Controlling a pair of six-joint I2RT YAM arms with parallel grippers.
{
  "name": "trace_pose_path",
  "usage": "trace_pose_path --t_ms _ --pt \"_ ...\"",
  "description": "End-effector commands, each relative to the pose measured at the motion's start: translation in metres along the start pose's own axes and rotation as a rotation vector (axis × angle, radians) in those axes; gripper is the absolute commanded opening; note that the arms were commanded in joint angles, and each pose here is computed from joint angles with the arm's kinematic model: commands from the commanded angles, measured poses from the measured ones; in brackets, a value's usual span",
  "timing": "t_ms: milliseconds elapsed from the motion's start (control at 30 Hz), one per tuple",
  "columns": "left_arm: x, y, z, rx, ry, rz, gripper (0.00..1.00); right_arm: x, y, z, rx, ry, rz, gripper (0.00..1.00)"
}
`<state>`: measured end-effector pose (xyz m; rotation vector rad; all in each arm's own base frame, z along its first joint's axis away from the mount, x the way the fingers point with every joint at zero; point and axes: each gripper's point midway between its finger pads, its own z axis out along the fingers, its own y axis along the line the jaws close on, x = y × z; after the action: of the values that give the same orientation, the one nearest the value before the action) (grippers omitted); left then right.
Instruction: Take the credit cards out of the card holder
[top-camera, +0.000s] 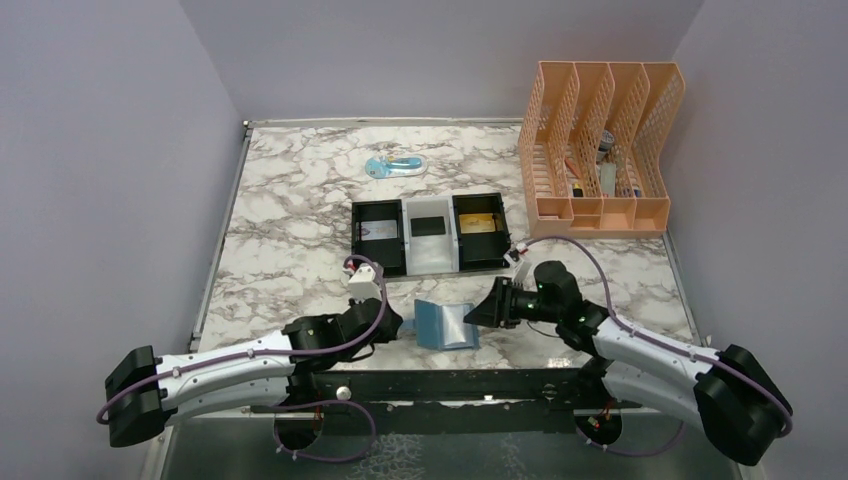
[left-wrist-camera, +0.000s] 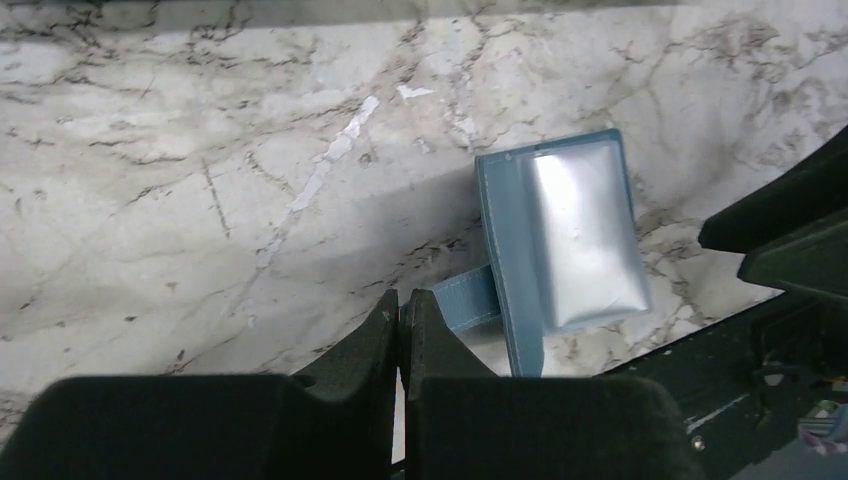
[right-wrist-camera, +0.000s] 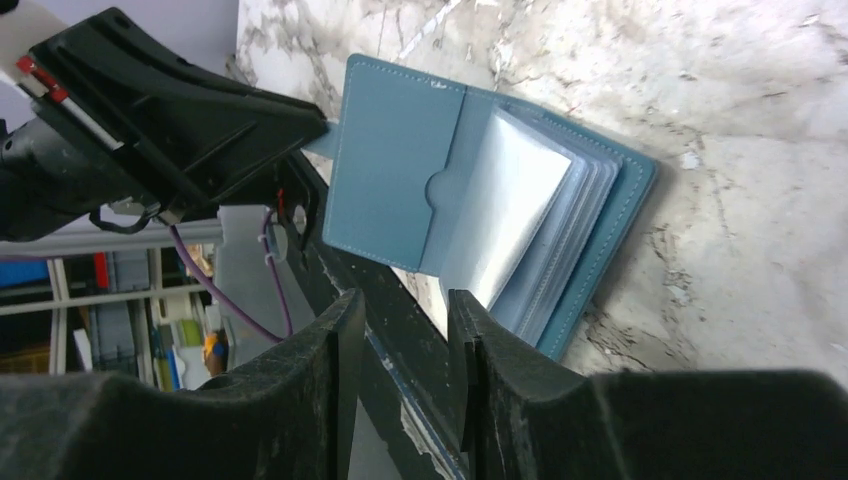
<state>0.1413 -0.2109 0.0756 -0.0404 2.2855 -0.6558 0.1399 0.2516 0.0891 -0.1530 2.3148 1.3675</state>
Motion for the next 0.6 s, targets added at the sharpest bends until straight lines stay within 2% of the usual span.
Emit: trace_pose_path --t_ms 0,233,333,367,467,533,567 --pt "0.007 0.025 0.001 -0.083 0.000 -0.003 0.00 -0.005 0.029 0.011 -0.087 0.025 -0.063 0.34" --pt "0.004 0.019 0.000 -0.054 -0.010 -0.015 0.00 0.008 0.023 0.049 0.034 0.091 -0.119 0.31" --pt "0.004 0.015 -0.001 -0.029 -0.012 -0.026 0.00 0.012 0.006 0.062 0.136 0.114 -0.135 0.30" --pt "0.005 0.014 0.000 -0.017 -0.010 -0.034 0.03 0.011 -0.004 0.063 0.184 0.107 -0.125 0.30" --pt "0.010 0.008 0.001 0.037 -0.004 -0.068 0.20 0.014 -0.025 0.065 0.249 0.081 -0.106 0.30" --pt "0.015 0.005 0.003 0.076 0.002 -0.092 0.34 0.021 -0.025 0.067 0.214 0.099 -0.106 0.29" --pt "0.018 0.003 0.004 0.097 0.008 -0.105 0.45 0.025 -0.026 0.067 0.201 0.112 -0.105 0.29"
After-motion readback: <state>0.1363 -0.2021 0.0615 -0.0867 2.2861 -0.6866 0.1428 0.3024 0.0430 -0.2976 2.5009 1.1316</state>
